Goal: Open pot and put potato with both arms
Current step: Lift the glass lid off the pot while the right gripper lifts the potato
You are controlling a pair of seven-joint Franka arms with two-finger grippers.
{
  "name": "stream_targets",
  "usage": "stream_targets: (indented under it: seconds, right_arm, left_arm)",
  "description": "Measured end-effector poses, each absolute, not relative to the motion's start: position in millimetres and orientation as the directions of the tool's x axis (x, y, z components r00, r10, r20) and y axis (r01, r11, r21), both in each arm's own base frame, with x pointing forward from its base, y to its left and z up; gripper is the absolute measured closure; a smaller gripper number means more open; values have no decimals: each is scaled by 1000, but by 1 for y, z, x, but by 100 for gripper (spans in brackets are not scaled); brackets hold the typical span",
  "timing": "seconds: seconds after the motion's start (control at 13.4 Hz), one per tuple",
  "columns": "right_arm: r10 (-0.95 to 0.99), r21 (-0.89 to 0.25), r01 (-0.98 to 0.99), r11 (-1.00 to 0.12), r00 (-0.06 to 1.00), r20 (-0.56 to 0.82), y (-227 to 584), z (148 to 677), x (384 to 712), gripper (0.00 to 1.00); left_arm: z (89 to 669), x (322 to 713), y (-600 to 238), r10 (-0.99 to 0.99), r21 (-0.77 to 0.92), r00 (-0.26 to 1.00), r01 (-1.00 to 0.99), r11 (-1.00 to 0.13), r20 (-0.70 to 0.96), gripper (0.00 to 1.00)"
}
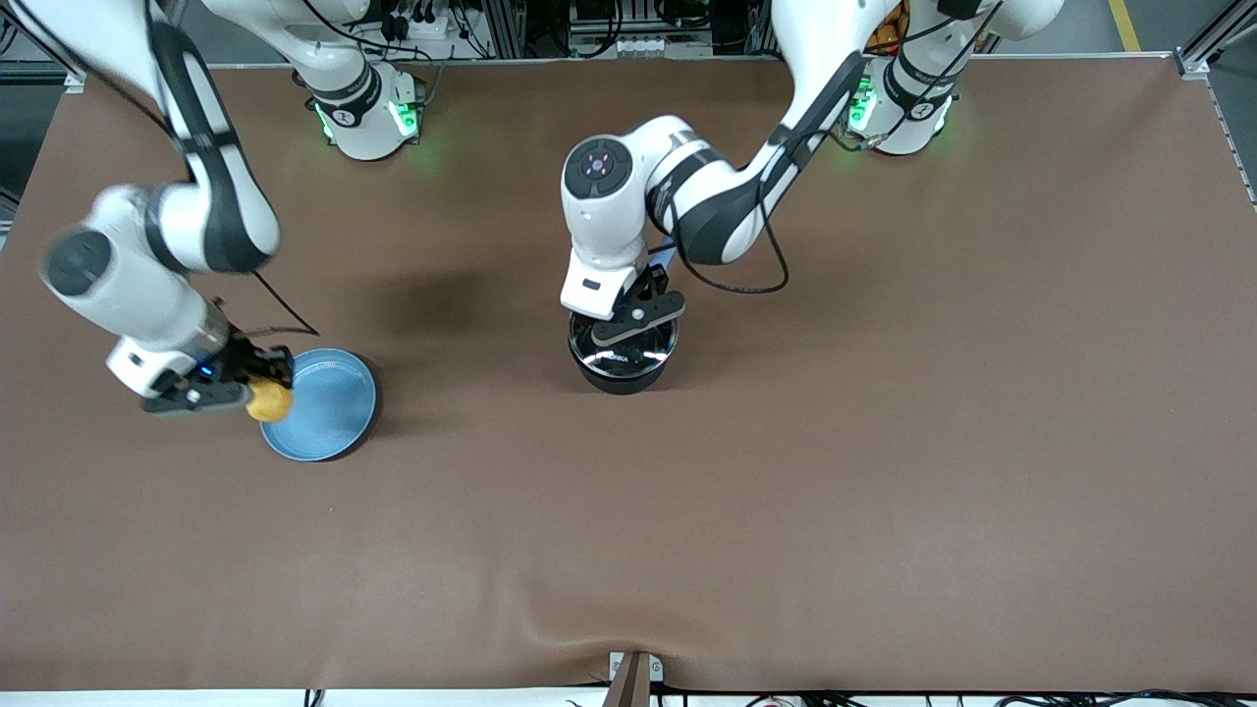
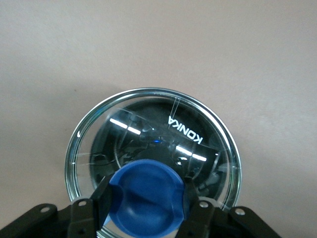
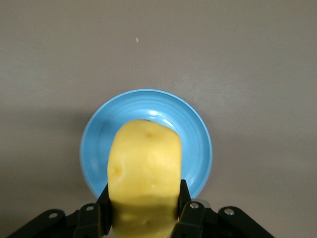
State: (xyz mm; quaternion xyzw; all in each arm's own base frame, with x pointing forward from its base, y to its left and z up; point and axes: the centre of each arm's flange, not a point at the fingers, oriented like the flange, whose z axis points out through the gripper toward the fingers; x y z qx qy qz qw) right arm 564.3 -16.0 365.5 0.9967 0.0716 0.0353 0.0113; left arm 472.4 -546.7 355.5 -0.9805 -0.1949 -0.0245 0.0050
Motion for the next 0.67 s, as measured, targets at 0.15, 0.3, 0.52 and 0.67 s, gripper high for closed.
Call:
stream_targets:
  seconds: [0.15,0.3,0.52,0.67]
  right_arm:
    - [149,31,147,-989,986,69,-11,429,548,48]
    - [151,29,150,-988,988,39,-9,477,533,48]
    - [147,25,147,-989,989,2,-9,529,521,48]
    - [149,22,149,-989,989,-7,-6,551,517,48]
  left_arm:
    - [389,481,-532,383,11,922,383,-924,63,39]
    - [425,494,-508,390,14,918,390,-921,77,39]
    - [476,520,-460,385,34,918,383,-923,95,39]
    - [503,538,-423,370,50,926,368,-929,79,39]
